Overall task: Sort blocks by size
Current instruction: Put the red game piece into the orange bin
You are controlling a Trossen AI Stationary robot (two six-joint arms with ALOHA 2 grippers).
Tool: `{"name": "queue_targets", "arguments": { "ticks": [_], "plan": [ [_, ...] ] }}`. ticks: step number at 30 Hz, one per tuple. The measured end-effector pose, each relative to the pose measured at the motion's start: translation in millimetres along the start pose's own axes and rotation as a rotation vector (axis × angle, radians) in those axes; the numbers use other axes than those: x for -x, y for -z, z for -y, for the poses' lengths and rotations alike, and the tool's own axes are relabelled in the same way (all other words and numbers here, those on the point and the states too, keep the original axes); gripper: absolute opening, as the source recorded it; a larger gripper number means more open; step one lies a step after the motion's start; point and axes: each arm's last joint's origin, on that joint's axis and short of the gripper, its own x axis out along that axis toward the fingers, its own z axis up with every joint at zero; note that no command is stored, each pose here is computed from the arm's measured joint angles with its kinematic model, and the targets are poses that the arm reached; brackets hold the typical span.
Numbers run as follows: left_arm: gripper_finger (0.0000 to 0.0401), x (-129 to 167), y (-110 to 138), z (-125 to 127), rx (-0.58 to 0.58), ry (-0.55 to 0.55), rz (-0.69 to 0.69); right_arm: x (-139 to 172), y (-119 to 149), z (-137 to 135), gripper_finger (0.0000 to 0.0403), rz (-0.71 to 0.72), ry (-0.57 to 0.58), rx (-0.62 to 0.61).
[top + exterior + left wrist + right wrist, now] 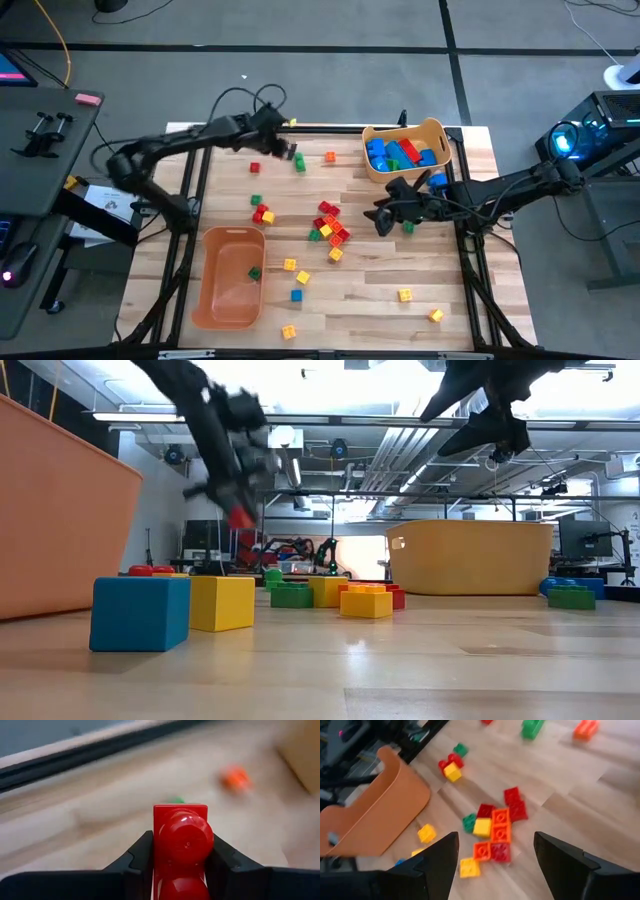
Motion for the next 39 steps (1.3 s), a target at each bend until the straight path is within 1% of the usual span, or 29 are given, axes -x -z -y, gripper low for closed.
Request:
{"name": "queue_targets", "arguments": {
  "ticks": [3,5,7,10,13,16,18,20,23,26,29,32,35,37,39],
  "plan": [
    [0.0093,46,29,22,-0.173,0.075,-0.032,0,-1,1,0.0256,0.041,0.031,0.023],
    [0.0093,76,55,37,-0.245,0.139,-0.059,0,-2,1,0.0256,0.056,0.044,0.044],
    [0.0093,104,83,51,-0.288,0.220,-0.085,0,-2,1,0.0256,0.058,0.046,0.059],
    [0.0093,144,125,67,-0.333,0.374,-0.118,0,-2,2,0.0256,0.057,0.047,0.069],
    [0.0093,174,165,76,-0.361,0.483,-0.171,0,-3,2,0.0256,0.058,0.049,0.067],
    [0.0096,192,197,77,-0.351,0.514,-0.227,-1,-3,2,0.0256,0.058,0.050,0.066],
    [0.0109,197,213,76,-0.334,0.496,-0.277,-1,-3,3,0.0256,0.054,0.048,0.065],
    [0.0130,199,224,75,-0.308,0.454,-0.318,-1,-4,3,0.0256,0.053,0.049,0.062],
    [0.0164,196,231,71,-0.251,0.366,-0.352,-2,-6,5,0.0256,0.040,0.043,0.053],
    [0.0199,193,232,67,-0.225,0.295,-0.389,-3,-8,6,0.0256,0.032,0.040,0.045],
    [0.0231,191,230,67,-0.226,0.288,-0.426,-4,-9,7,0.0256,0.030,0.039,0.041],
    [0.0256,189,225,67,-0.257,0.296,-0.427,-4,-8,7,0.0256,0.029,0.038,0.041],
    [0.0269,183,212,67,-0.249,0.289,-0.388,-4,-8,7,0.0256,0.017,0.028,0.038],
    [0.0271,175,196,66,-0.230,0.277,-0.319,-4,-8,7,0.0256,0.017,0.027,0.038],
    [0.0272,165,175,67,-0.193,0.280,-0.247,-4,-8,7,0.0256,0.016,0.027,0.038]
  ]
}}
